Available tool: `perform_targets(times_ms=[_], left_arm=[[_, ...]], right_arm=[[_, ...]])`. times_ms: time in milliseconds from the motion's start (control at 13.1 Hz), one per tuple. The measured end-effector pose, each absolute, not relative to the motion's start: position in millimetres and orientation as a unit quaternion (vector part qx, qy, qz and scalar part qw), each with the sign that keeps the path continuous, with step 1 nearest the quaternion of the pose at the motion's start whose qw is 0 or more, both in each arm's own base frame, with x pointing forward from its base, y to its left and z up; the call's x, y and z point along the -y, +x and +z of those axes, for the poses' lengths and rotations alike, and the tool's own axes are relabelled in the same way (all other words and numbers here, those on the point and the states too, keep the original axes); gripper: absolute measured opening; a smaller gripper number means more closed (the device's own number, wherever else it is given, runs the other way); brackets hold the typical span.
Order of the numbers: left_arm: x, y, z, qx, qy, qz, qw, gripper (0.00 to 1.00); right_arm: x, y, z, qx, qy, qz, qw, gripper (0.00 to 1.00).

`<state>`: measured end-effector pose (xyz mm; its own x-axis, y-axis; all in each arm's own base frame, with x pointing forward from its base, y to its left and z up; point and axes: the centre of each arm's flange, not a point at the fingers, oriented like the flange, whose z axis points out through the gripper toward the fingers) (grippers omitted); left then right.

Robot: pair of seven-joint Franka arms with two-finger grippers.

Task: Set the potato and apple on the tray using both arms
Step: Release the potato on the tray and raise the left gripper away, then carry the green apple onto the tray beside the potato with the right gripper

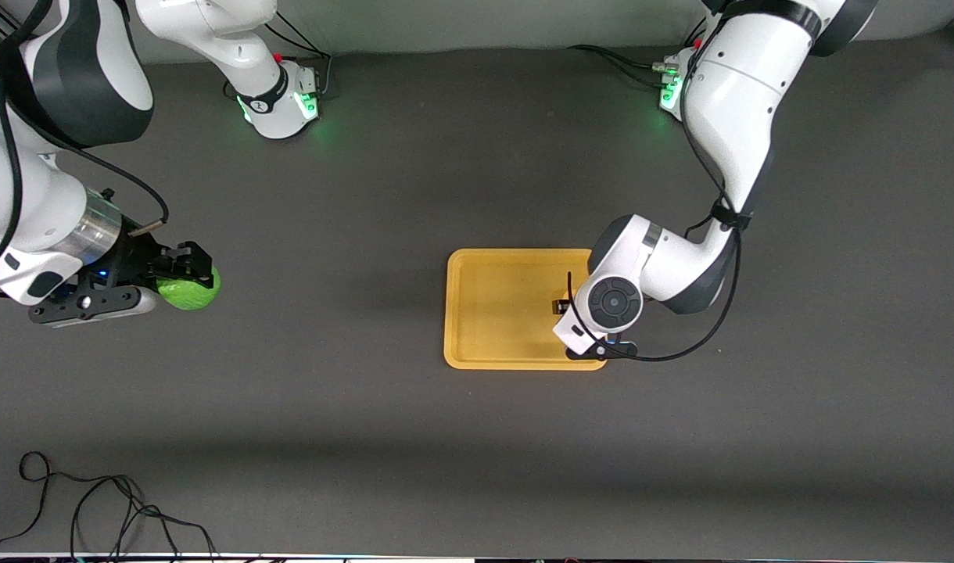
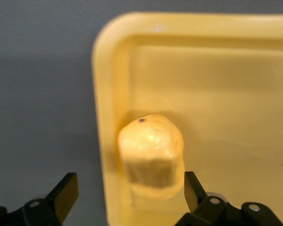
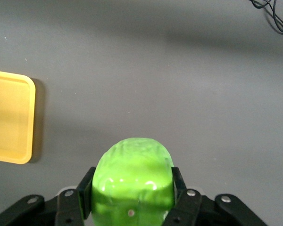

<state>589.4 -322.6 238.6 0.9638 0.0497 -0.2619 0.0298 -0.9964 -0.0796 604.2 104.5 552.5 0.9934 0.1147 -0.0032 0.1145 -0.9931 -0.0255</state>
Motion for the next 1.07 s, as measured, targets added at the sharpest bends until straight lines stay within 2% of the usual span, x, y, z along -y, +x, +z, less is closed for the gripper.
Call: perform_targets(times_ms=[305,611,763,1069], left_arm=[[281.5,610.9,323.6,0.046,-0.993,0.102,0.032,1.00],[174.3,629.1,435.0,0.026,-0.997,0.064,0.018,1.00],[119.9,635.3,467.9,-0.025,-0.999,0.040,0.009,1.00],[44.3,618.6,505.2,-0.066,-0.998,-0.016,0.012,1.00]], right_arm=[[-154.6,607.0,548.6,0.038,-0.999,0.001,0.013,0.65],[-248.4,609.5,536.7,0.001,-1.000,-0.002,0.015,0.65],[-312.9,605.6,518.6,-0.028,-0.999,0.000,0.015,0.65],[-466.7,561.0,473.7,-0.093,-0.996,0.000,0.019,0.65]])
